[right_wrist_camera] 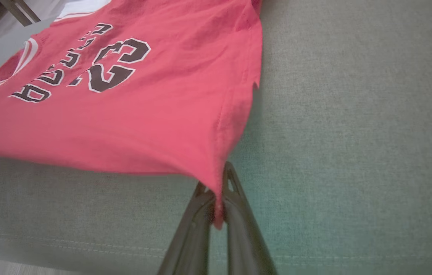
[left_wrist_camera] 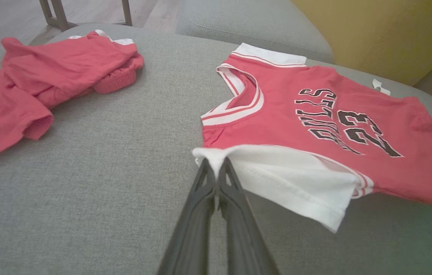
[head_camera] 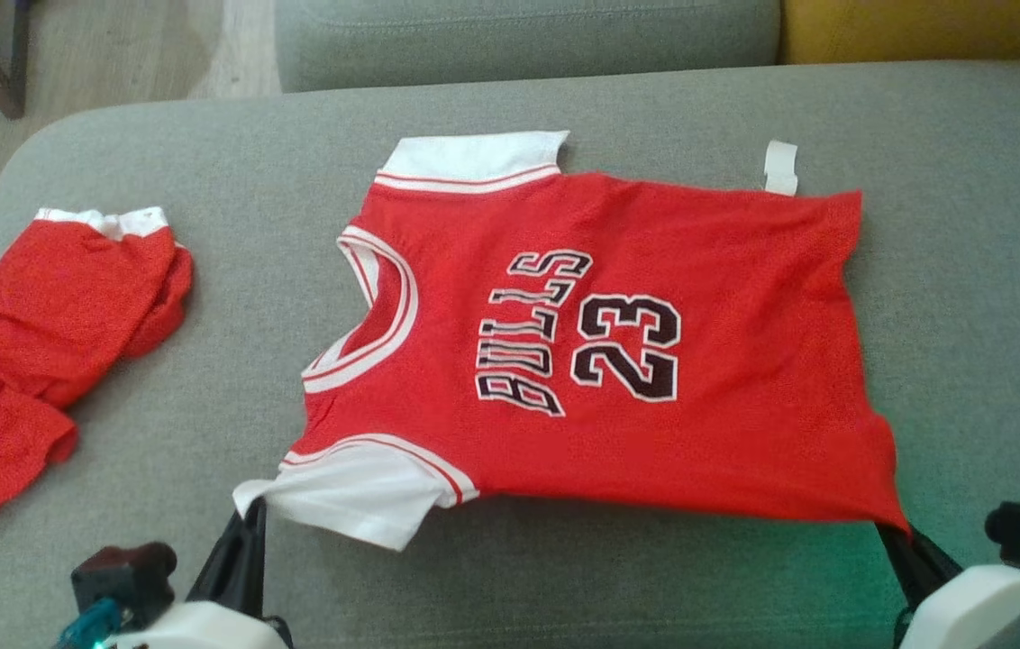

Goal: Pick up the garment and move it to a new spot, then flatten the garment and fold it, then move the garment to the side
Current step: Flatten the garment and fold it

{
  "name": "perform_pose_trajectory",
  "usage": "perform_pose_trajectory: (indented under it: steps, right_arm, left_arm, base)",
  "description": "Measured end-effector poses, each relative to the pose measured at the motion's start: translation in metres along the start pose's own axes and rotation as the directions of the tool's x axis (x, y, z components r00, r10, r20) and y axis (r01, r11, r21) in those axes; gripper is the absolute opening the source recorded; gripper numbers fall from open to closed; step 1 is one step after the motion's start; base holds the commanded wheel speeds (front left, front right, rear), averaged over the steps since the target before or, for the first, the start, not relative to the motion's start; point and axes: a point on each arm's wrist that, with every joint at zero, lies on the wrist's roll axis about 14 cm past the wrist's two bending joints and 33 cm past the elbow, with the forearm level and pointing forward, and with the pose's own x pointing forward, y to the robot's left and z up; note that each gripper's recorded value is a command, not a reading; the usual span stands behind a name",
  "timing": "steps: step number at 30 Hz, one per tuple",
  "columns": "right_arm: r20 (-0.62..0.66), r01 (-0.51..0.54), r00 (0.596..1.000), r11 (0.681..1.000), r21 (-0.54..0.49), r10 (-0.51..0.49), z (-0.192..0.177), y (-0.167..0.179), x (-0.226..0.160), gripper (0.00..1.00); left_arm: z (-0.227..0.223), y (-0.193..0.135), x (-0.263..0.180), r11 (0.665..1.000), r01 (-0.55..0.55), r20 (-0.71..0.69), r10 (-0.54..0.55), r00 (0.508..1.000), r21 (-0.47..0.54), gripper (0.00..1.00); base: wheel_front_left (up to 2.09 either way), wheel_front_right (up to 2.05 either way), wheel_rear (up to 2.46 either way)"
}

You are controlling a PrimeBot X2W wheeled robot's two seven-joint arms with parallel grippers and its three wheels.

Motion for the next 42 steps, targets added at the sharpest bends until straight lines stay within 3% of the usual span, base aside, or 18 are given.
perform_pose_trajectory:
  steps: [10, 14, 20, 30, 31, 32, 33, 37, 42]
  right_arm:
    - [-0.09, 0.014, 0.996, 0.999, 0.029, -0.012, -0.011, -0.002, 0.0, 0.0]
    - [-0.128, 0.017, 0.992, 0.998, 0.054, -0.01, -0.012, -0.005, 0.013, 0.0]
    - [-0.096, 0.007, 0.995, 0.999, 0.043, -0.002, 0.02, -0.009, 0.046, 0.0]
    - [-0.062, 0.003, 0.998, 0.999, 0.033, -0.001, 0.039, -0.017, 0.087, 0.0]
    - [-0.046, 0.002, 0.999, 1.0, 0.031, -0.001, 0.042, -0.018, 0.09, 0.0]
    - [-0.035, 0.001, 0.999, 1.0, 0.03, 0.0, 0.044, -0.018, 0.092, 0.49]
    - [-0.014, -0.002, 1.0, 1.0, 0.03, 0.003, 0.048, -0.017, 0.095, 1.0]
    - [0.107, 0.0, 0.994, 1.0, 0.019, -0.002, 0.069, -0.018, 0.099, 1.0]
    - [0.295, 0.019, 0.955, 0.999, -0.038, -0.007, 0.098, -0.017, 0.093, 1.0]
  left_arm:
    - [0.007, -0.008, 0.011, 0.999, 0.041, -0.011, -0.04, 0.999, 0.014, 0.0]
    - [0.024, -0.019, 0.037, 0.996, 0.093, 0.025, -0.093, 0.995, 0.012, 0.0]
    - [0.039, -0.032, 0.09, 0.989, 0.149, 0.031, -0.15, 0.988, 0.023, 0.0]
    - [0.012, -0.043, 0.151, 0.98, 0.199, -0.096, -0.195, 0.976, 0.032, 0.0]
    - [0.009, -0.044, 0.155, 0.979, 0.203, -0.105, -0.198, 0.974, 0.033, 0.45]
    - [0.006, -0.046, 0.158, 0.977, 0.208, -0.116, -0.203, 0.972, 0.034, 1.0]
    - [0.004, -0.047, 0.161, 0.977, 0.212, -0.116, -0.207, 0.972, 0.034, 1.0]
    - [0.007, -0.05, 0.166, 0.978, 0.209, -0.058, -0.207, 0.977, 0.029, 1.0]
    - [0.037, -0.044, 0.164, 0.984, 0.145, 0.144, -0.159, 0.977, 0.103, 1.0]
  base:
    - [0.0, 0.0, 0.0]
    - [0.0, 0.0, 0.0]
    - [0.0, 0.0, 0.0]
    - [0.0, 0.0, 0.0]
    - [0.0, 0.0, 0.0]
    - [0.0, 0.0, 0.0]
    - [0.0, 0.0, 0.0]
    - [0.0, 0.0, 0.0]
    - [0.0, 0.0, 0.0]
